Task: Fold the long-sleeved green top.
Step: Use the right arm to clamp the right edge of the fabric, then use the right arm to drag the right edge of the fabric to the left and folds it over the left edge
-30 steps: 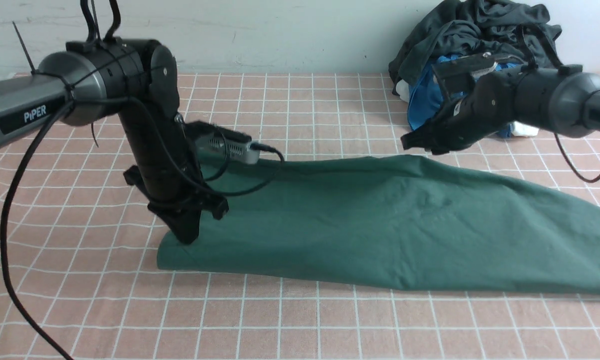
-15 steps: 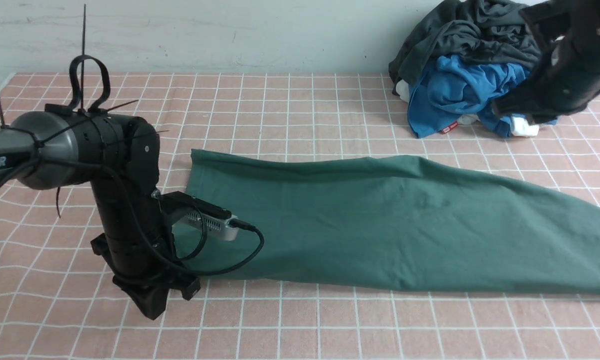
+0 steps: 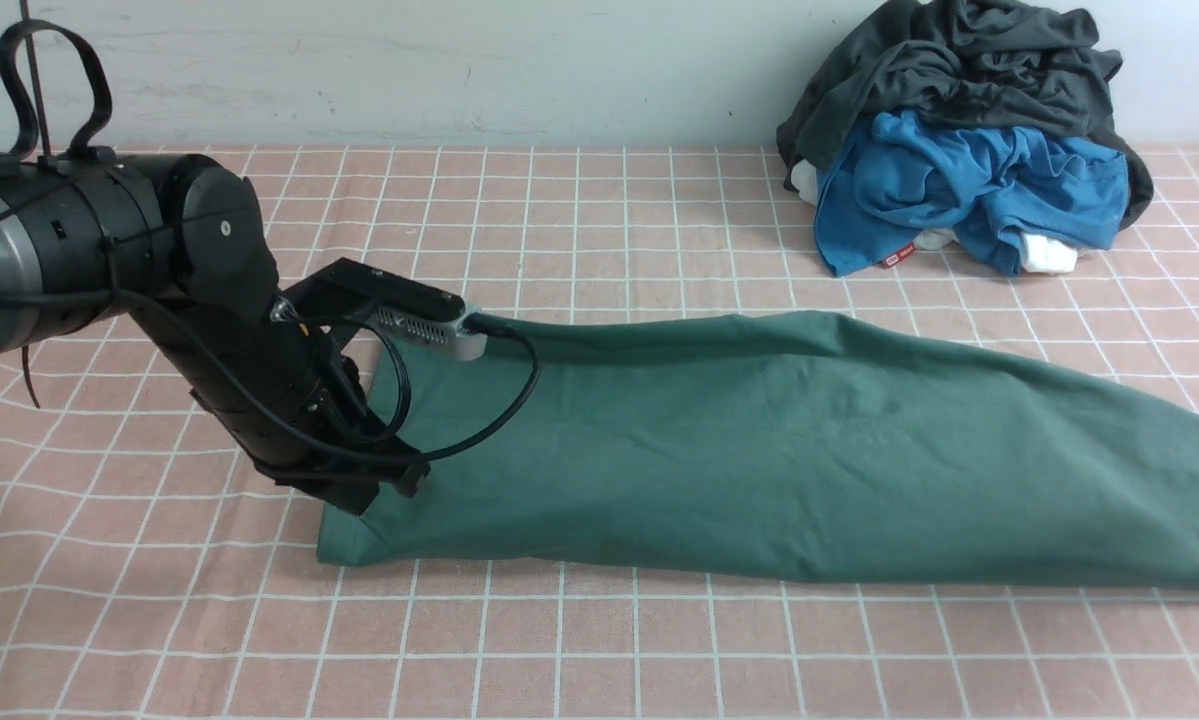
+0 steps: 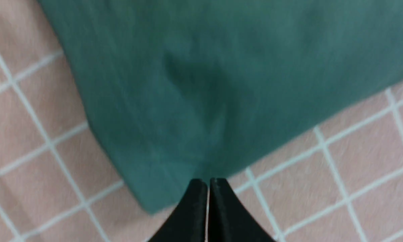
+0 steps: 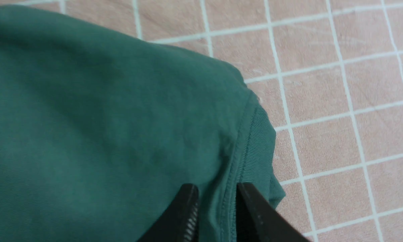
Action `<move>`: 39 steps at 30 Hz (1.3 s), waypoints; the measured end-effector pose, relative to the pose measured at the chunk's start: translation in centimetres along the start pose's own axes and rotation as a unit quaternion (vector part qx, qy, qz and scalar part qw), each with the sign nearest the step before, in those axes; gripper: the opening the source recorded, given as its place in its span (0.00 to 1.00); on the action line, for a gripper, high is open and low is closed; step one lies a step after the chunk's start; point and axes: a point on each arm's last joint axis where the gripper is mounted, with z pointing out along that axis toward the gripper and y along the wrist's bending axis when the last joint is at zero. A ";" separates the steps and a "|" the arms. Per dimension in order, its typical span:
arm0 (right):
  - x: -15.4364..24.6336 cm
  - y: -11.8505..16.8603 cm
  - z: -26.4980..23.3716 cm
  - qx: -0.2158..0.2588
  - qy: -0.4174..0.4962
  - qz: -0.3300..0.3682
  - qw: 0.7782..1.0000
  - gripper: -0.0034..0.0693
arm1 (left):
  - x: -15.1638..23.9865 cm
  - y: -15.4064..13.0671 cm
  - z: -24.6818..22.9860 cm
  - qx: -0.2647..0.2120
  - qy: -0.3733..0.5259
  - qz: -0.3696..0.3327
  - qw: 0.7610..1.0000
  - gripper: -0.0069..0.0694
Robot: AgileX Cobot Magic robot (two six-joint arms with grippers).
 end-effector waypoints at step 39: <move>-0.2 -2.9 1.0 0.001 -0.009 0.008 1.000 0.08 | -8.4 1.1 1.1 0.016 -0.159 -0.019 0.987 0.09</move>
